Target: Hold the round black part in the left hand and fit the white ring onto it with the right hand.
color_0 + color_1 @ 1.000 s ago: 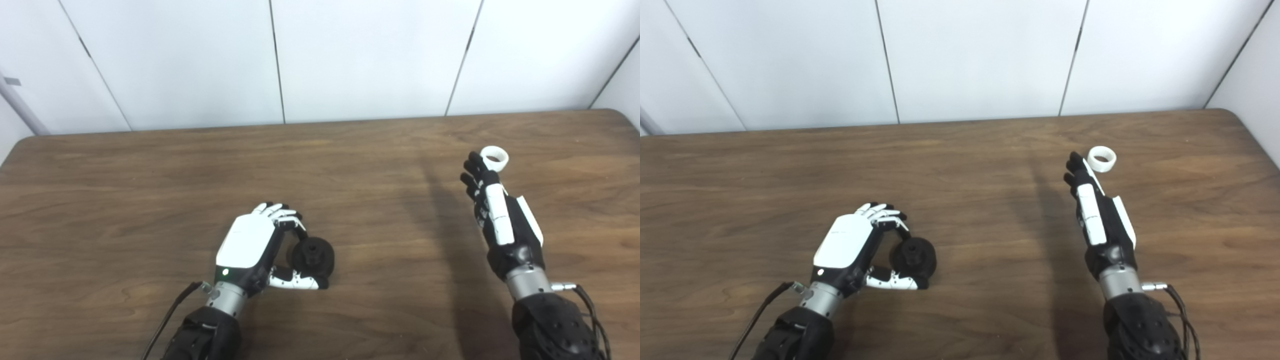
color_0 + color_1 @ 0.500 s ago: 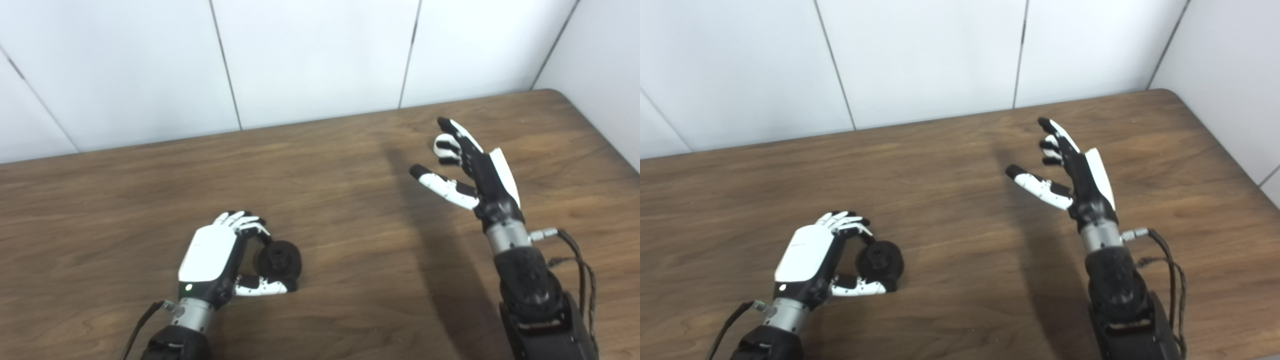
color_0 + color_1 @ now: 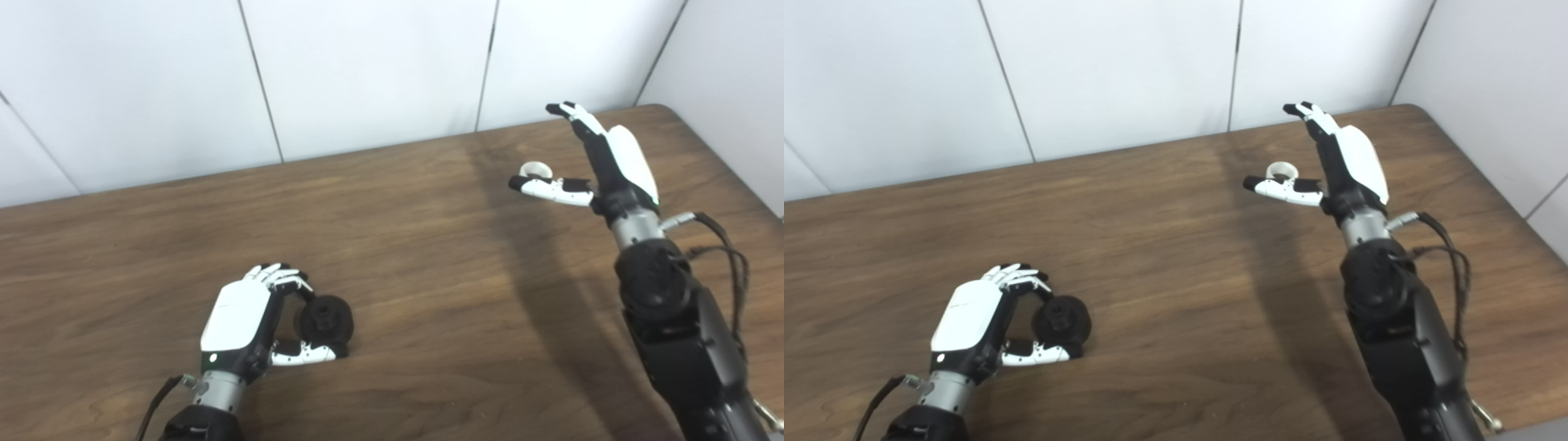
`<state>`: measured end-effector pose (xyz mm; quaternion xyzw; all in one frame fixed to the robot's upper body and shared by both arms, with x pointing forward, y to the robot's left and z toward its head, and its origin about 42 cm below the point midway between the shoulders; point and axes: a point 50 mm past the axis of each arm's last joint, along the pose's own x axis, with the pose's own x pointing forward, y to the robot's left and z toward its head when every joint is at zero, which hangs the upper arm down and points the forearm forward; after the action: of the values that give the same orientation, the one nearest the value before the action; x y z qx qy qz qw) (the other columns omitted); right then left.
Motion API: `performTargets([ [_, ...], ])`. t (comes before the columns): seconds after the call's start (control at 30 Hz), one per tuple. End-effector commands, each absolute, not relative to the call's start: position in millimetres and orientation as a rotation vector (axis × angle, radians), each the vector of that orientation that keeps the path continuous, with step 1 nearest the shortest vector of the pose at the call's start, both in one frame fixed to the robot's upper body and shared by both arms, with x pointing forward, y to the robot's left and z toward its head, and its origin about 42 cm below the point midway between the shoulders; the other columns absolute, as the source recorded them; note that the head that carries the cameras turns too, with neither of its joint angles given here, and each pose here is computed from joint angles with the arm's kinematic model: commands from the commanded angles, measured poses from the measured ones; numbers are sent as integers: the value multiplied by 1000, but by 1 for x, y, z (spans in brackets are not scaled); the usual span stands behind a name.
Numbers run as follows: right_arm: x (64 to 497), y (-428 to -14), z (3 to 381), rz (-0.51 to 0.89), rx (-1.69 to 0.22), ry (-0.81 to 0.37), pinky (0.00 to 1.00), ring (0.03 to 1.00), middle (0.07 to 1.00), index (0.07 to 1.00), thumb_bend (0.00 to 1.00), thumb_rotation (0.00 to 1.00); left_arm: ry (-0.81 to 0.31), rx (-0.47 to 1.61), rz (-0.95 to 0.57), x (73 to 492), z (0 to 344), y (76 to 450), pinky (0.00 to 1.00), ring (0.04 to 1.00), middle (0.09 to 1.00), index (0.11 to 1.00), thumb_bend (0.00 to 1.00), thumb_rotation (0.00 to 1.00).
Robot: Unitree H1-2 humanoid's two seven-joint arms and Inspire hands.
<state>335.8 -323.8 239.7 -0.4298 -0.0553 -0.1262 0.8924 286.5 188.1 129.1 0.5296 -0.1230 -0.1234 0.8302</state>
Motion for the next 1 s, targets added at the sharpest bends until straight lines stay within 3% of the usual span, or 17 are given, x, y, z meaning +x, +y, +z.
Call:
performTargets([
  [0.0, 349, -332, 263, -287, -952, -159, 996, 994, 967, 852, 726, 355, -269, 1155, -260, 290, 132, 194, 909, 860, 764, 485, 523, 50],
  [0.53, 429, -357, 280, -241, -1194, 35, 1000, 1000, 1000, 789, 854, 348, -271, 1153, -259, 290, 131, 195, 903, 858, 768, 485, 523, 50],
  [0.97, 469, -364, 299, -200, -1281, 171, 1000, 1000, 1000, 749, 864, 301, -270, 1155, -258, 292, 134, 193, 911, 859, 766, 485, 523, 50],
])
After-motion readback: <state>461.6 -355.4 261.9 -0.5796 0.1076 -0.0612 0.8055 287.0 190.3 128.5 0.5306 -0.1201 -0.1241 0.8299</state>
